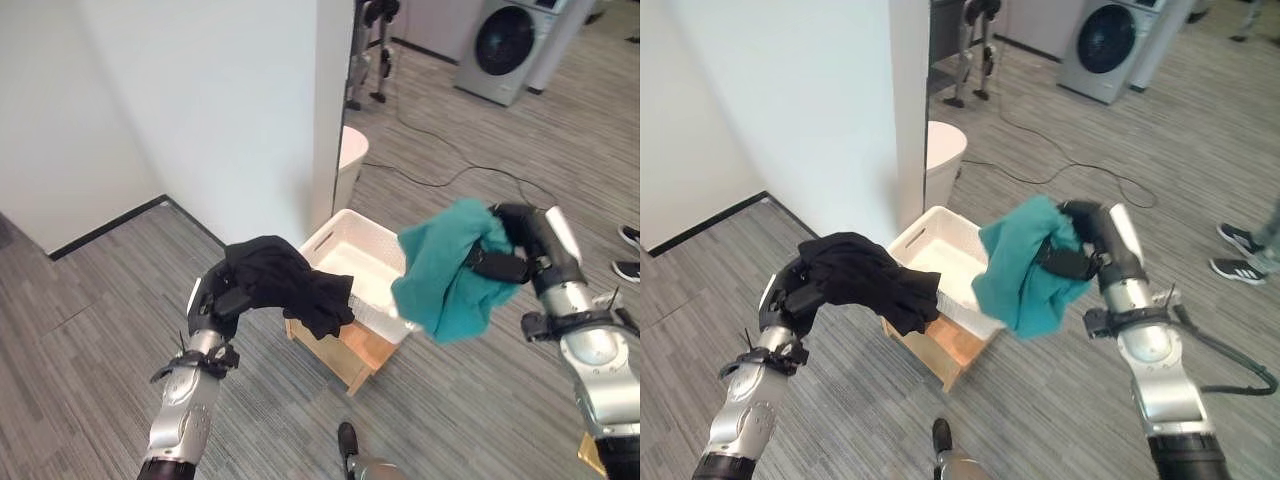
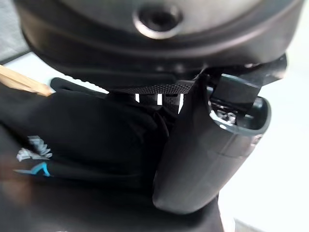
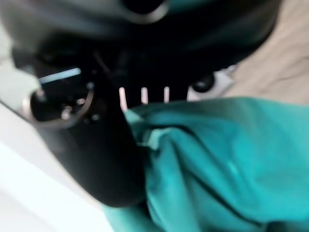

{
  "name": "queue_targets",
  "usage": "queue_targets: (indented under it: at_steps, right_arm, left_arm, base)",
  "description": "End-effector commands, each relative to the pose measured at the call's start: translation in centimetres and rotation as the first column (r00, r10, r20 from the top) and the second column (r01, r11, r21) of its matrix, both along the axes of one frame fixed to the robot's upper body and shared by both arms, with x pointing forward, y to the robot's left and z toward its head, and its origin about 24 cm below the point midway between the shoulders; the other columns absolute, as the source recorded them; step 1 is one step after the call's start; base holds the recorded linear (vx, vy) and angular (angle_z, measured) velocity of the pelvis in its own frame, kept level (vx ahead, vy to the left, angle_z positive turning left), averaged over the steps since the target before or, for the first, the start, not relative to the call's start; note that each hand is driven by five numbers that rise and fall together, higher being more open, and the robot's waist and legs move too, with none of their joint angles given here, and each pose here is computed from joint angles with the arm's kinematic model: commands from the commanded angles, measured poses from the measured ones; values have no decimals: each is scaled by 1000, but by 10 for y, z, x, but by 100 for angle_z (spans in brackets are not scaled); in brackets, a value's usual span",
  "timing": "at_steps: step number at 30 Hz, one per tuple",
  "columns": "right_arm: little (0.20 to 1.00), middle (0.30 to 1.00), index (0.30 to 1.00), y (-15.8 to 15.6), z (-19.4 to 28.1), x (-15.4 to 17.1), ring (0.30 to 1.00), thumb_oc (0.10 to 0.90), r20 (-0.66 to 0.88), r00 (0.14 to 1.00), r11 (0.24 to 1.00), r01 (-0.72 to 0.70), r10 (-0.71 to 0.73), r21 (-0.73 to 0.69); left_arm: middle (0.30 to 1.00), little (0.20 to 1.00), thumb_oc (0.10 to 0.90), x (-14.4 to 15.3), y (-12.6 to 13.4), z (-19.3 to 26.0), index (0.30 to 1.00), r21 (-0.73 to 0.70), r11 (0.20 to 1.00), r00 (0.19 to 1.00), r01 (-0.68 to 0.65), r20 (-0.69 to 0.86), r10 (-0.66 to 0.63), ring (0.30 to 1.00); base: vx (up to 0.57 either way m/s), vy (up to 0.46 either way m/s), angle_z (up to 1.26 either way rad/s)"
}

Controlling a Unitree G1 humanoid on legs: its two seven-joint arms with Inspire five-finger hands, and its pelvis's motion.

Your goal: Pick up bed clothes into laundry basket.

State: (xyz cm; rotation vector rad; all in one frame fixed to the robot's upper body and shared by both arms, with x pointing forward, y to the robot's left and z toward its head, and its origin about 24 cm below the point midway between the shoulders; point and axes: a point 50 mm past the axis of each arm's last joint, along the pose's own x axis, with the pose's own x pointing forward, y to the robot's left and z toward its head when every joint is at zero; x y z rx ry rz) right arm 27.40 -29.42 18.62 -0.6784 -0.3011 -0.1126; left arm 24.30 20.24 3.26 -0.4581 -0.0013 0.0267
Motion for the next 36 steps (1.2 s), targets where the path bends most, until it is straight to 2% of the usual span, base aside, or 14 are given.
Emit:
queue_targets:
  at_steps: [1, 5, 9, 15, 20, 23, 31, 36]
  right_arm:
    - [300, 300, 300, 6, 101, -12, 300, 400, 450, 892, 991, 10, 53, -136]
    - [300, 300, 300, 1, 115, -5, 300, 400, 432, 901, 970, 81, 26, -229]
    - [300, 300, 300, -8, 114, 9, 300, 400, 379, 925, 962, 124, -23, -244]
    - [300, 300, 300, -28, 80, 38, 300, 400, 196, 973, 974, 157, -124, -162]
    - [300, 300, 300, -37, 54, 46, 300, 400, 79, 981, 970, 188, -178, -155]
    - [300, 300, 300, -29, 32, 60, 300, 400, -13, 986, 978, 161, -164, -130]
    - [300, 300, 300, -2, -6, 64, 300, 400, -124, 989, 989, 59, -76, -134]
    - [300, 300, 300, -7, -40, 63, 300, 400, -257, 958, 975, 72, -127, -211]
  left_arm:
    - [300, 300, 400, -7, 5, 48, 300, 29, 998, 962, 61, 265, -67, 300]
    - [300, 300, 400, -12, 6, 50, 300, 31, 996, 959, 87, 269, -92, 300]
    - [300, 300, 400, -14, 5, 53, 300, 41, 995, 957, 93, 273, -101, 300]
    - [300, 300, 400, -14, 6, 52, 300, 76, 992, 959, 104, 256, -121, 300]
    - [300, 300, 400, -16, 5, 43, 300, 54, 994, 969, 100, 222, -110, 300]
    - [300, 300, 400, -17, 7, 39, 300, 58, 994, 975, 91, 196, -101, 300]
    - [300, 300, 400, -18, 6, 32, 300, 62, 995, 982, 80, 164, -90, 300]
    - [300, 300, 400, -17, 0, 27, 300, 49, 992, 982, 118, 144, -124, 300]
  base:
    - [104, -40, 21]
    - [58, -43, 4]
    - [38, -18, 12]
    - [11, -17, 13]
    - [19, -5, 20]
    - [-13, -8, 11]
    - [-11, 2, 3]
    - [-17, 10, 7]
